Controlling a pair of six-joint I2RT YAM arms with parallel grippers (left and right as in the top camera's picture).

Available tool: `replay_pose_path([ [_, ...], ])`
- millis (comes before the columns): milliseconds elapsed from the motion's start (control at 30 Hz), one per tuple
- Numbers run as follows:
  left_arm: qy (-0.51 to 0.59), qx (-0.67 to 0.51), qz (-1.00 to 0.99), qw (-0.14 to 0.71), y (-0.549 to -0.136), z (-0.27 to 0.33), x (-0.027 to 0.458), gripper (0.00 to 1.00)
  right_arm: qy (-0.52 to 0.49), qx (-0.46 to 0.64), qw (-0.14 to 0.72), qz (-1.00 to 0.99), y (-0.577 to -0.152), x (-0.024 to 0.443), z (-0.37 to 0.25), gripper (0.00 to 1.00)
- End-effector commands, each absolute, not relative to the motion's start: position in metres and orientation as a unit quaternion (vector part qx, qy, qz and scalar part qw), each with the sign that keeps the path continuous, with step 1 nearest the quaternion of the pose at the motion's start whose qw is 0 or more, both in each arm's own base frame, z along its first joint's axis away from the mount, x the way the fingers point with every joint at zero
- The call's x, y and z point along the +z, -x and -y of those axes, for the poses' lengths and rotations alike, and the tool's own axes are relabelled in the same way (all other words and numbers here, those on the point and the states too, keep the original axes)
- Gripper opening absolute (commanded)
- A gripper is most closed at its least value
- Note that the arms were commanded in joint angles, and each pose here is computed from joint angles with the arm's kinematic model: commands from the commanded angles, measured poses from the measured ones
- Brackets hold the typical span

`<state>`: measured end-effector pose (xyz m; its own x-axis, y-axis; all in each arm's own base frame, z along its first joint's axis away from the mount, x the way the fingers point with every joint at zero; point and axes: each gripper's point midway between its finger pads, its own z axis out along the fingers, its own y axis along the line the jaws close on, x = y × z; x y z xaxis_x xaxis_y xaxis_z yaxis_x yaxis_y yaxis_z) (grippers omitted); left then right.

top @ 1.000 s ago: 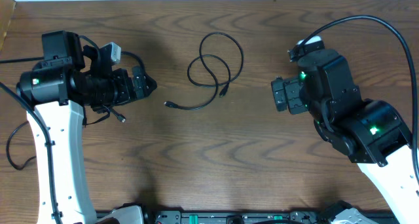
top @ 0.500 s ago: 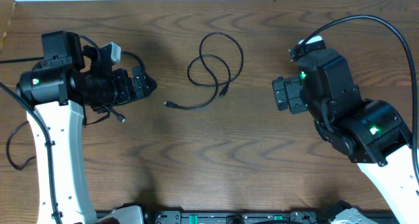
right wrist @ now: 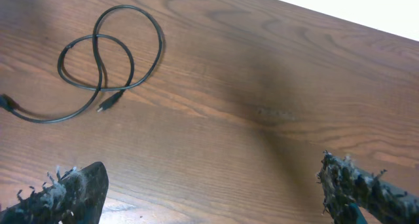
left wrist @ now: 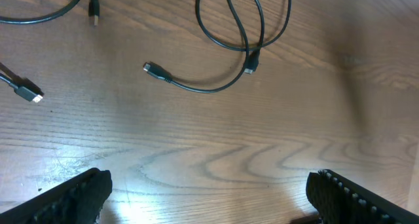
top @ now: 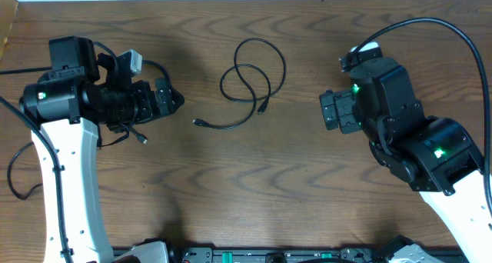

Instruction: Untangle cables

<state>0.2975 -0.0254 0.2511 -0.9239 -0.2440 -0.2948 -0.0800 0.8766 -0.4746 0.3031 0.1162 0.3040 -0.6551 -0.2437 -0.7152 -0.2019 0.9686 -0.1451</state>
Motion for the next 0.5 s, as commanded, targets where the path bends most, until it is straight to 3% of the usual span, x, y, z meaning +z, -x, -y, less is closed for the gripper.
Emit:
replay_pose_path([
  [0,0.074,-0.235,-0.95,0.194,-0.2946,0.028,0.2622,1.0,0.124,-0.038,0.4,-0.907,-0.3037,0.3071,-0.1124,0.99],
  [467,0.061,-0.212,-0.949,0.226,-0.2913,0.0283,0.2715,1.0,0.124,-0.038,0.4,-0.907,-0.3037,0.3071,-0.1124,0.99],
])
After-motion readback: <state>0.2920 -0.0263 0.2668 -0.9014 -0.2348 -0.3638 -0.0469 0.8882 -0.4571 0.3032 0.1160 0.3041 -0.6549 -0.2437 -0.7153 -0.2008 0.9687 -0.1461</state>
